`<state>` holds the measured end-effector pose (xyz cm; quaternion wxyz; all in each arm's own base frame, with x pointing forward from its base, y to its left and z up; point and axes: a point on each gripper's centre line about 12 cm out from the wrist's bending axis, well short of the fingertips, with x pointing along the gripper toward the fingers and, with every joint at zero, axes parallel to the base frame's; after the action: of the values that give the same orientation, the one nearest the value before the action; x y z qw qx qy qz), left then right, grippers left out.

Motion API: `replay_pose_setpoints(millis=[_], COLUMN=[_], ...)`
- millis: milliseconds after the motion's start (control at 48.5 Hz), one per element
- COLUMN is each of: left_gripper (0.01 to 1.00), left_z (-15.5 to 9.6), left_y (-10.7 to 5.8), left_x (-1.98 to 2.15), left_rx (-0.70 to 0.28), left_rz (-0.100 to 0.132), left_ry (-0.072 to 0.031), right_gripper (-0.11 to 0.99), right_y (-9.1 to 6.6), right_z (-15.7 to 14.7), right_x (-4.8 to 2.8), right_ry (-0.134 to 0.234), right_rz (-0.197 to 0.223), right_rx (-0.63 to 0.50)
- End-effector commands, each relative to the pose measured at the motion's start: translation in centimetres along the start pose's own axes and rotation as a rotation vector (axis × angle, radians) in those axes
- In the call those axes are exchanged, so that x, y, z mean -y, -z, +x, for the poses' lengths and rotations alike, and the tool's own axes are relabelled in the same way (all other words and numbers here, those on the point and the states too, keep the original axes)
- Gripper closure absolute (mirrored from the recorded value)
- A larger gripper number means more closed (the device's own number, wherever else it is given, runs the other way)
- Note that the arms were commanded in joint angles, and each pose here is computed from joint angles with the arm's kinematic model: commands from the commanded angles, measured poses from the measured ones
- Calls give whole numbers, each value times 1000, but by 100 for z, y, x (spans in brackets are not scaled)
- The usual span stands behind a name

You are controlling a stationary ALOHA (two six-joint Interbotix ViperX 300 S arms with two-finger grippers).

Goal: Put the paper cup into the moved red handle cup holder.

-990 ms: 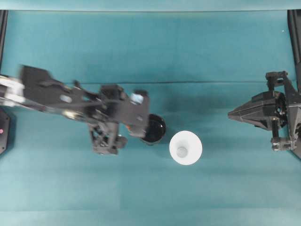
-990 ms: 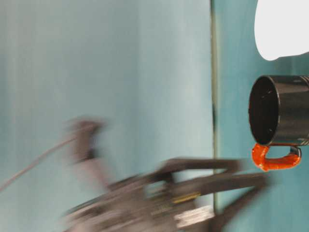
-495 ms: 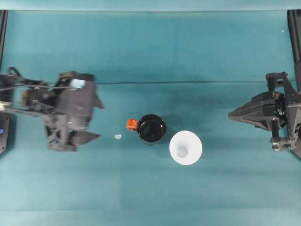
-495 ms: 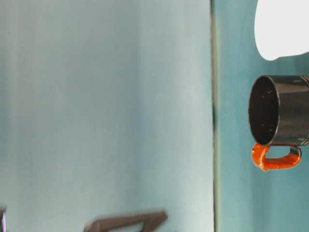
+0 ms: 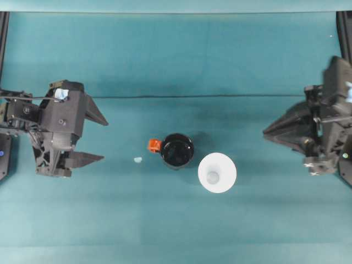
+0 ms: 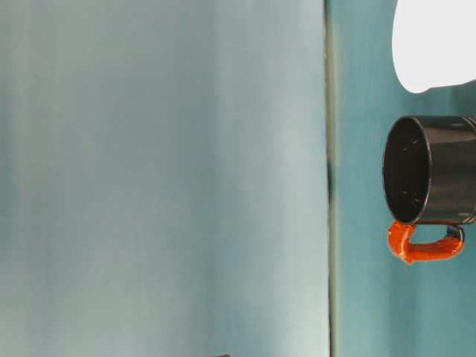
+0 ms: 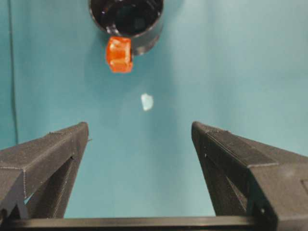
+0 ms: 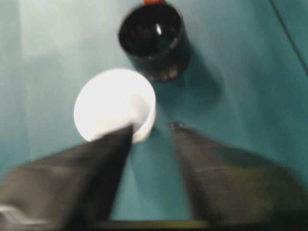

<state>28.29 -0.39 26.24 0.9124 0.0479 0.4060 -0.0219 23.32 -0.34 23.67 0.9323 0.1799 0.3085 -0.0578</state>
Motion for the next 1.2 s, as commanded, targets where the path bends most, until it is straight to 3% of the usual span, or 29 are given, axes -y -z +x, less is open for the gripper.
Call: replay_pose_setpoints(millis=[0,165,248,475,557,908,1176], left_gripper=[60,60,60,61,61,61,61], left_z=[-59,-60,-60,-86,-83,-66,-42], left_y=[-59,-45,-21,15,30,74,98], left_x=[-3,-2,1,4,5,9,12], left_rx=[28,26,23,26,23,12,3], left_rz=[1,2,1,-1,-1,-2,-2], left_ry=[-2,-3,-2,-2,-2,-1,0], right_gripper=[621,150,-20,0,0,2,22], right_y=[-141,-109,-134,-307,-296,78,82], right_z=[14,196,297,694,859,1373,1440], right_x=[-46,-43,-52,-107,-109,-69,10], right_ry=[4,43,59,86,98,149,171], right_rz=[37,57,62,70,69,65,114], right_rx=[-11,-126,-166,-233,-268,-432,-423])
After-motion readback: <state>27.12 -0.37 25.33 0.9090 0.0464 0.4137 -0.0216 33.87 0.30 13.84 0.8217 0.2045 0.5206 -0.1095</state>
